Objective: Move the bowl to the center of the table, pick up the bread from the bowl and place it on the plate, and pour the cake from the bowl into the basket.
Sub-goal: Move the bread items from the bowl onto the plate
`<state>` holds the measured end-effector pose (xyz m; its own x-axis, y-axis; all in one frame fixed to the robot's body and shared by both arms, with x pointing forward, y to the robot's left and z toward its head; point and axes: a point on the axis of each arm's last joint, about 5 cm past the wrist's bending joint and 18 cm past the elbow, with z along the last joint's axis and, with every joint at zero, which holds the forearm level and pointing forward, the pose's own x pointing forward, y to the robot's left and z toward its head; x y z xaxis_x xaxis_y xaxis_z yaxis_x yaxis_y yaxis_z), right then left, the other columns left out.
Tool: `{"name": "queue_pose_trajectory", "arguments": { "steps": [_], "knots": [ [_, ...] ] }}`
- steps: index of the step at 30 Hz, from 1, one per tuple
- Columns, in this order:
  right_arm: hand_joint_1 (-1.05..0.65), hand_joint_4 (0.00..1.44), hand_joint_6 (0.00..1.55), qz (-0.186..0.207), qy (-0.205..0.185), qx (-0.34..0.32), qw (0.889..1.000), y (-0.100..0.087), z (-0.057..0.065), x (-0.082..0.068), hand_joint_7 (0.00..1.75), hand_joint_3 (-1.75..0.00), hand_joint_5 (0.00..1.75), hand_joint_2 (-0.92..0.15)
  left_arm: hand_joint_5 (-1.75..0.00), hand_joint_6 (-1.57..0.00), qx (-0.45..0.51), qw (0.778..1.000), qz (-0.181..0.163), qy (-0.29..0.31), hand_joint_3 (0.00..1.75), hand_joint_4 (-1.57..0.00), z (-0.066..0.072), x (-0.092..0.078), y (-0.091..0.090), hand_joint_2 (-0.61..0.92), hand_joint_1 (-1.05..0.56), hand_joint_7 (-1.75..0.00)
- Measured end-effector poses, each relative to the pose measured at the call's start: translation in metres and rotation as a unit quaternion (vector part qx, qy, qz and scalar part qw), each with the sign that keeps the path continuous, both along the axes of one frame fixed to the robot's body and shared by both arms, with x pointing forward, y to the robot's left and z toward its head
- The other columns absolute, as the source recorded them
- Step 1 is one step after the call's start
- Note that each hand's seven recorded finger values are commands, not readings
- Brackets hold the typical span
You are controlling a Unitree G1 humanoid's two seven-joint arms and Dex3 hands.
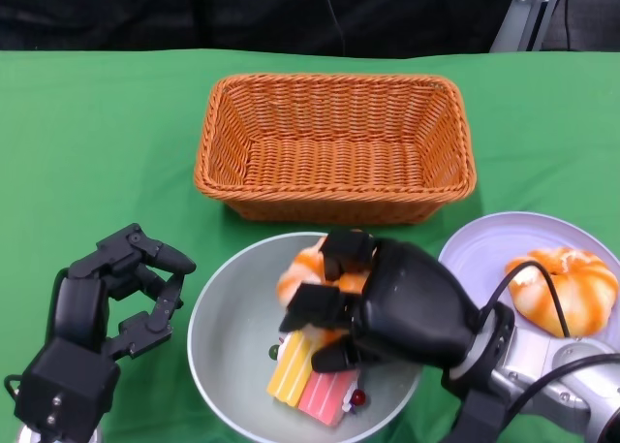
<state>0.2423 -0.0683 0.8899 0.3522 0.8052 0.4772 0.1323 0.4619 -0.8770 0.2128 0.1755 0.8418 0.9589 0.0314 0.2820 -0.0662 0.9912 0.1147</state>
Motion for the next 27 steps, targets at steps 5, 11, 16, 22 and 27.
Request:
{"name": "queue_pose_trajectory", "arguments": {
  "steps": [5, 11, 16, 22, 27],
  "knots": [
    [-0.32, 0.70, 0.70, 0.005, -0.004, 0.028, 1.000, 0.000, 0.011, 0.002, 1.05, -0.13, 1.57, -0.92, -1.49, -0.80, 0.000, 1.000, 0.000, 0.000, 0.77, -0.75, 0.000, 0.000, 0.000, 0.68, -0.03, -1.15],
    [-0.32, 0.77, 0.77, 0.012, -0.011, 0.058, 0.998, 0.000, 0.021, 0.002, 0.88, -0.12, 1.40, -0.92, -1.60, -0.80, 0.004, 1.000, -0.002, 0.001, 0.76, -0.73, 0.000, 0.000, 0.000, 0.69, -0.05, -1.17],
    [-0.29, 0.77, 0.78, 0.006, -0.013, 0.091, 0.996, -0.007, 0.027, -0.002, 0.82, -0.15, 1.33, -0.90, -1.47, -0.80, 0.006, 1.000, -0.002, 0.000, 0.78, -0.77, 0.000, 0.001, 0.001, 0.68, -0.02, -1.15],
    [-0.24, 0.80, 0.83, -0.040, 0.003, 0.091, 0.995, -0.038, 0.031, -0.003, 0.77, -0.05, 1.24, -0.87, -1.41, -0.82, 0.007, 1.000, 0.000, 0.000, 0.82, -0.80, 0.000, 0.001, 0.002, 0.65, -0.01, -1.17],
    [-0.23, 0.81, 0.85, -0.083, 0.012, 0.098, 0.992, -0.059, 0.029, -0.005, 0.75, -0.04, 1.26, -0.89, -1.41, -0.82, 0.007, 1.000, 0.001, 0.001, 0.85, -0.82, 0.000, 0.002, 0.003, 0.63, 0.00, -1.20]
  ]
}}
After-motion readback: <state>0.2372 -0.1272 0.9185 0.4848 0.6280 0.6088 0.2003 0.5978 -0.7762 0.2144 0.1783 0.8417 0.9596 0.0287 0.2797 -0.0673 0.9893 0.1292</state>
